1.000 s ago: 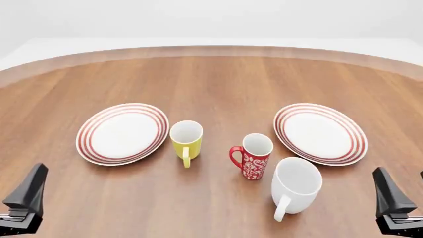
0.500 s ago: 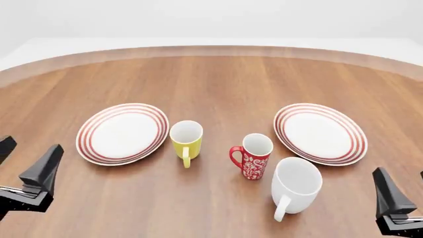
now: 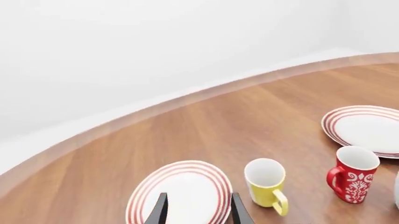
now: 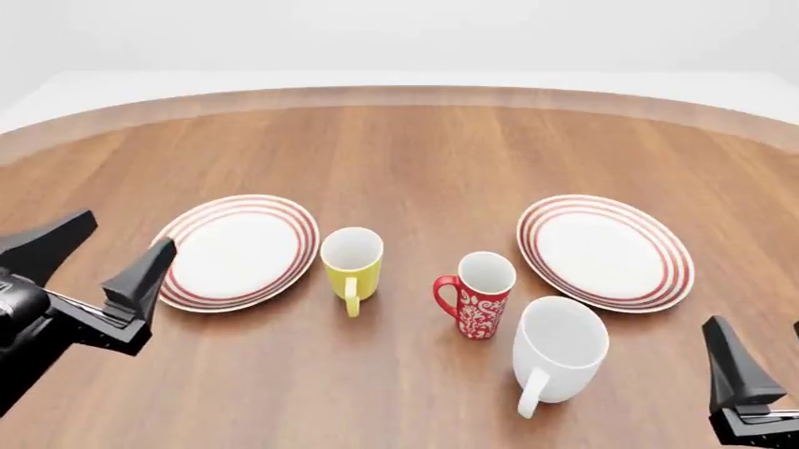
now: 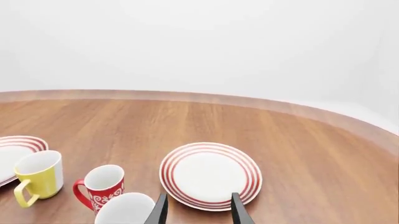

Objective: Put the red mug on the left plate.

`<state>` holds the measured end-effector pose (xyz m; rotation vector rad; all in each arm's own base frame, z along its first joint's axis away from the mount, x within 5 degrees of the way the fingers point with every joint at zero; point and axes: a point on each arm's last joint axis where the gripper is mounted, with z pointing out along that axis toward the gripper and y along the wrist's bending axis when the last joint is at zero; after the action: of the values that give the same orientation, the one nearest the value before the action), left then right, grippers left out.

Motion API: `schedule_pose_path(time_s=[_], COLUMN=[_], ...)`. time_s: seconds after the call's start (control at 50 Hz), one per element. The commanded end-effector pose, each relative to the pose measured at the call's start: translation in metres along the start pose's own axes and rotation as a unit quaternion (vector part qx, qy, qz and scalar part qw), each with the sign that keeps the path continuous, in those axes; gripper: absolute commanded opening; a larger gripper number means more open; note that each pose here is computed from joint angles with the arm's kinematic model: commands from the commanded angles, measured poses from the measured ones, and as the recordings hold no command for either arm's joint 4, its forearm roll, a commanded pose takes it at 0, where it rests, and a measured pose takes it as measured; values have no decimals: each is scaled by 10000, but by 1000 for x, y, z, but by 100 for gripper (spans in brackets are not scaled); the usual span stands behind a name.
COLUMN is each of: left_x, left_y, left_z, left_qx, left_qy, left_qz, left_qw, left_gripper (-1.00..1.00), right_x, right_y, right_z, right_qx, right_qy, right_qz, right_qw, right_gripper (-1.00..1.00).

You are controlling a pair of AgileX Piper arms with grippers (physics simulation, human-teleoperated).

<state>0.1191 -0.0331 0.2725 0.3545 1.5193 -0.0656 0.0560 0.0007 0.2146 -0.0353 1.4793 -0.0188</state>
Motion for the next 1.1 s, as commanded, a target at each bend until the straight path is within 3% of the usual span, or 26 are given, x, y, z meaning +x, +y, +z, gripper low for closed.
schedule_pose_path(time_s=[0.02, 0.62, 1.1], left_x=[-7, -30, -40], left_y=[-8, -34, -64], left_z=[17, 63, 97], left_qx=[334, 1088, 1652], left_qy=[-28, 119, 296], left_qz=[212, 402, 734], left_qw=[9992, 9932, 9831], left_gripper=[100, 100, 100], right_x=[0, -1, -2], right_y=[0, 1, 2], right_z=[0, 0, 0], right_qx=[-10, -68, -155], right_qy=[-3, -49, -101], right_qz=[-30, -98, -181], right_qw=[10000, 9999, 9997], right_gripper=[100, 100, 100])
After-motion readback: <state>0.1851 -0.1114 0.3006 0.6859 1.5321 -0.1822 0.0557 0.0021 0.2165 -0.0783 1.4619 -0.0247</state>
